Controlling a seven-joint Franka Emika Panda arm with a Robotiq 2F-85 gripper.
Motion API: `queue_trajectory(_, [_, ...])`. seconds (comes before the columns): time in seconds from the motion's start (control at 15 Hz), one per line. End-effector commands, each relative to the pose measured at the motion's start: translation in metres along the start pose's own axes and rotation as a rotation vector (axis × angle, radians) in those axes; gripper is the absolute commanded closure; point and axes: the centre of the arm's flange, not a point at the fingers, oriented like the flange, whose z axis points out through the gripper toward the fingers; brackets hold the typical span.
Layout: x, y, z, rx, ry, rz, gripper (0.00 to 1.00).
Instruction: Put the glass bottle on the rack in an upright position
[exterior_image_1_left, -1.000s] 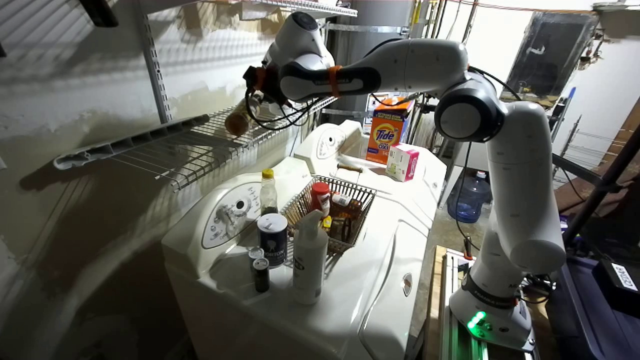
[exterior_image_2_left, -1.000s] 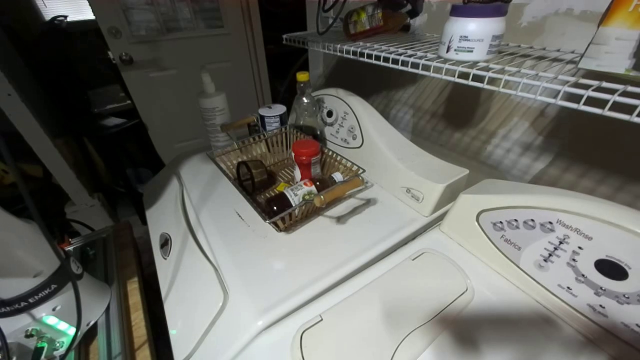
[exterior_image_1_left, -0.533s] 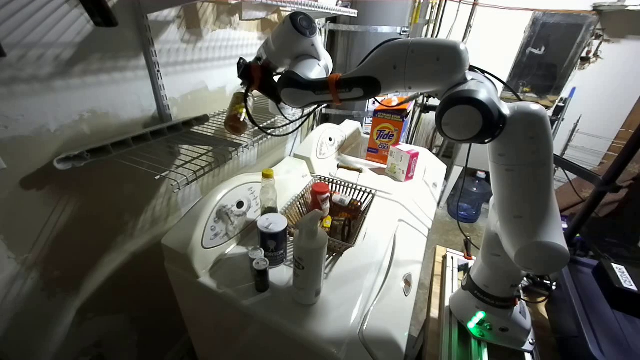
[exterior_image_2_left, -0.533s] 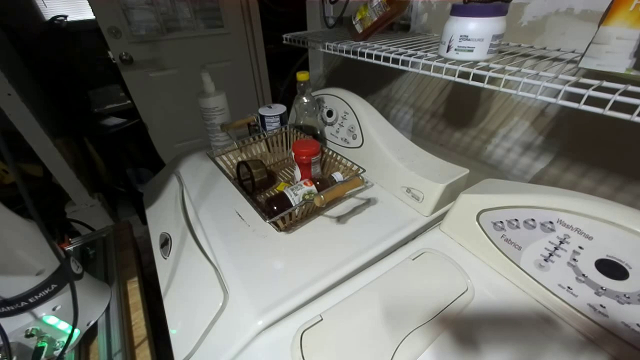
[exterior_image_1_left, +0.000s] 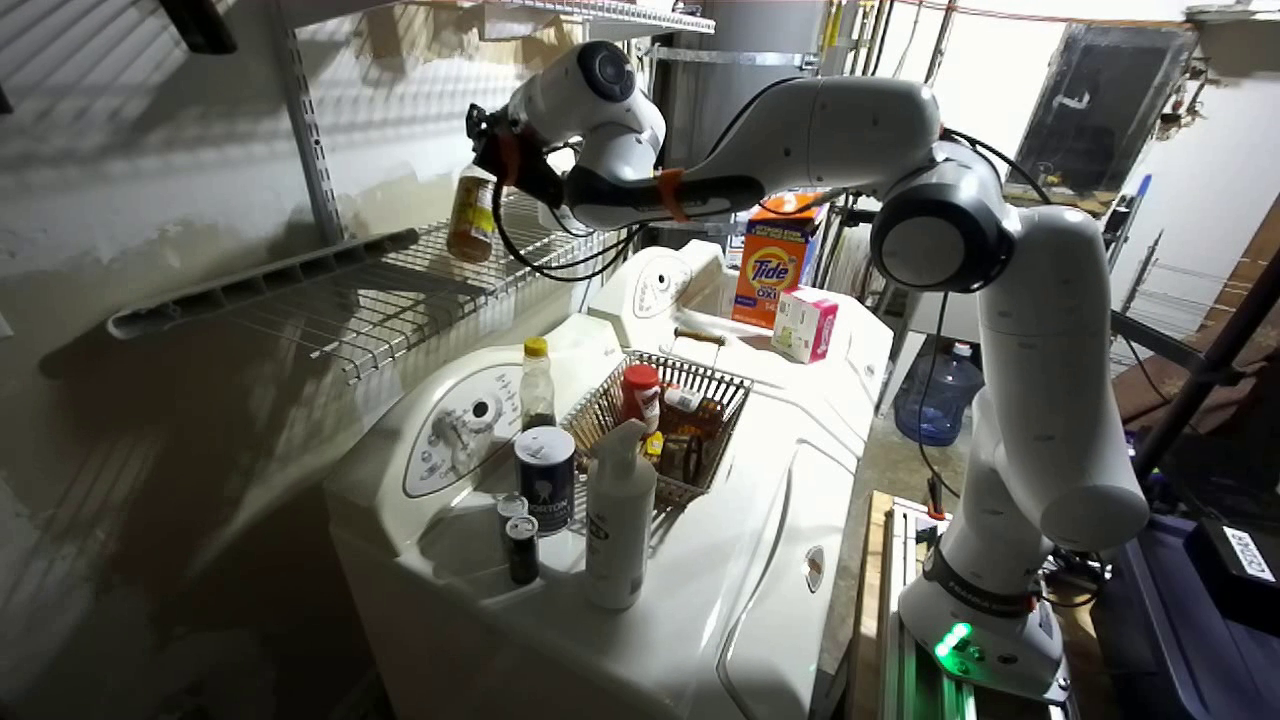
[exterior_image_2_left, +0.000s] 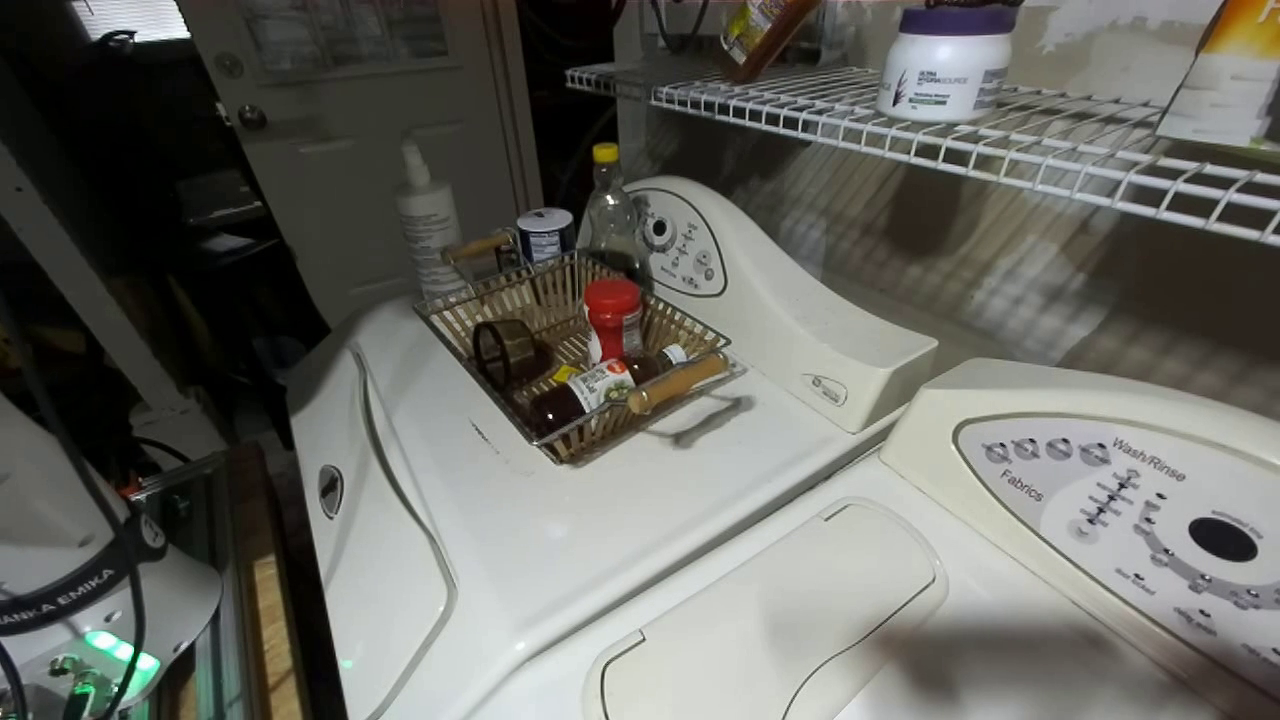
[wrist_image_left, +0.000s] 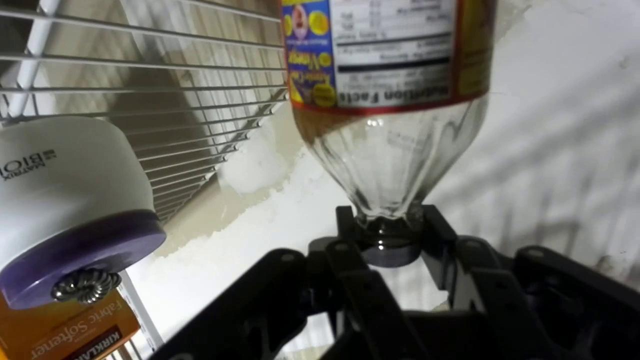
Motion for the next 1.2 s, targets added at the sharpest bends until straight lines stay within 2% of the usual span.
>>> queue_trajectory(0.0, [-0.002, 0.004, -0.017, 0.049, 0.083, -0.026, 0.89])
queue_trajectory(0.67, [-0.023, 0.003, -0.036, 0.17, 0.103, -0.185, 0.89])
queue_trajectory(1.13, [-0.039, 0.019, -0.062, 0.278, 0.131, -0.266, 0.89])
